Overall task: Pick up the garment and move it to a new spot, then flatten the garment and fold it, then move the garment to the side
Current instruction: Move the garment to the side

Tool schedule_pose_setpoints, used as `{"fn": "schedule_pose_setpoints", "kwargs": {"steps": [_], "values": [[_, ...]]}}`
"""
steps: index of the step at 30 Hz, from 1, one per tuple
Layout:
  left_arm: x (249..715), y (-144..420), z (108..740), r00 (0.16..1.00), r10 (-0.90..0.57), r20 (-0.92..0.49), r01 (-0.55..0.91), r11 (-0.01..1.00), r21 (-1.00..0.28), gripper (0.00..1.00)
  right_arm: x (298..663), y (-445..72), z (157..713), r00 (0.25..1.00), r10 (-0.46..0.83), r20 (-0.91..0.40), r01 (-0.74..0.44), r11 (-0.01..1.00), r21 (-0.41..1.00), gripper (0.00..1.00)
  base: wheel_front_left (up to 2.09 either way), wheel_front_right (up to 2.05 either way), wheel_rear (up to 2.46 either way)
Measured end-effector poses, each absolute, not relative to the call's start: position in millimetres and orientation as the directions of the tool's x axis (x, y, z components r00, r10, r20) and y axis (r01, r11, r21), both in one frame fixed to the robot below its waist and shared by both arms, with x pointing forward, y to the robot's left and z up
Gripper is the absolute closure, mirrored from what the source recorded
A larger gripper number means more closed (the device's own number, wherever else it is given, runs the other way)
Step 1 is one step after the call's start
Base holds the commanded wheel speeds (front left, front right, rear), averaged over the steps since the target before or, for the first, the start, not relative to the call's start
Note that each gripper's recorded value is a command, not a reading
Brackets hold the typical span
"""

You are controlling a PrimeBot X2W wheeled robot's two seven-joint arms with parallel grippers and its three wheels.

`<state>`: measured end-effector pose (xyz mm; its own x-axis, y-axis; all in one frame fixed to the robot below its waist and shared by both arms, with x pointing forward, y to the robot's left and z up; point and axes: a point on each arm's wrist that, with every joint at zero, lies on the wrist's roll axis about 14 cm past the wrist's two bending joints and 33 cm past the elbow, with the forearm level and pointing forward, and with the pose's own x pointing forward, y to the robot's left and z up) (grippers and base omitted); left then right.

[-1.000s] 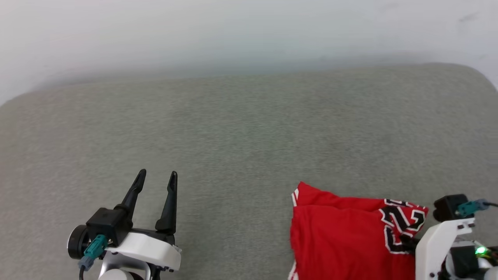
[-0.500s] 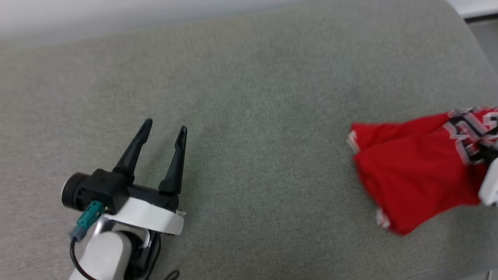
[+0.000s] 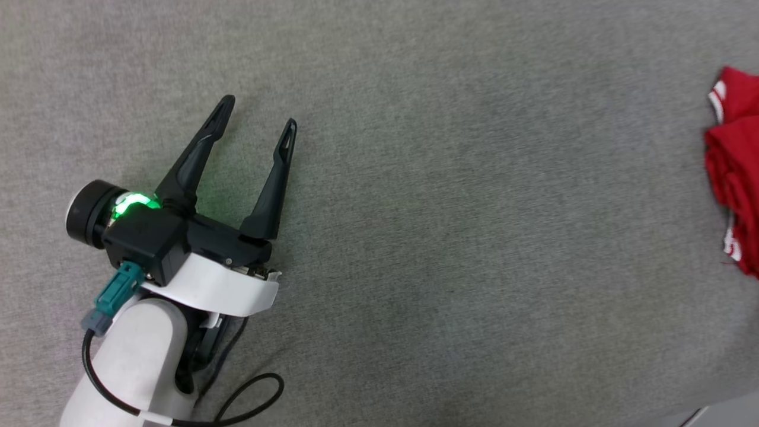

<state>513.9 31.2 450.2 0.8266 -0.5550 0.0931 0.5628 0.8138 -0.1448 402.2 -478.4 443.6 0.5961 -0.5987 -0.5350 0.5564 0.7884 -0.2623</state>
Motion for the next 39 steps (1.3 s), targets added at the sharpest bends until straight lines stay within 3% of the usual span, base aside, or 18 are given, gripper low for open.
{"fn": "schedule_pose_setpoints", "kwargs": {"steps": [2,3,4,6,14,23,39], "values": [[515.9,32.2,443.5,0.828,-0.555,0.085,0.561,0.814,-0.151,0.0,407.6,-476.8,432.8,0.595,-0.597,-0.538,0.553,0.79,-0.266,1.0,0.0,0.0,0.0],[516.3,32.9,440.2,0.829,-0.554,0.079,0.559,0.815,-0.154,0.0,409.8,-475.2,427.0,0.593,-0.596,-0.542,0.547,0.792,-0.271,0.93,0.0,0.0,0.0],[516.1,33.7,437.0,0.83,-0.554,0.072,0.558,0.815,-0.156,0.0,411.9,-473.4,421.7,0.593,-0.594,-0.544,0.545,0.793,-0.272,0.69,0.0,0.0,0.0],[515.4,34.9,433.2,0.831,-0.553,0.062,0.555,0.817,-0.158,0.0,415.2,-472.8,417.7,0.6,-0.601,-0.528,0.54,0.791,-0.288,0.0,0.0,0.0,0.0],[511.0,37.3,440.8,0.839,-0.54,0.069,0.544,0.824,-0.159,0.0,426.2,-477.7,448.5,0.682,-0.641,-0.352,0.569,0.767,-0.295,0.0,0.0,0.0,0.0],[491.7,60.1,466.5,0.887,-0.455,0.08,0.462,0.873,-0.159,0.0,424.5,-450.1,486.9,0.804,-0.572,-0.164,0.524,0.811,-0.259,0.0,0.0,0.0,0.0],[419.7,129.8,503.4,0.976,-0.209,0.069,0.217,0.965,-0.15,0.0,379.1,-338.1,492.9,0.932,-0.358,-0.062,0.355,0.933,-0.051,0.0,0.0,0.0,0.0]]}}
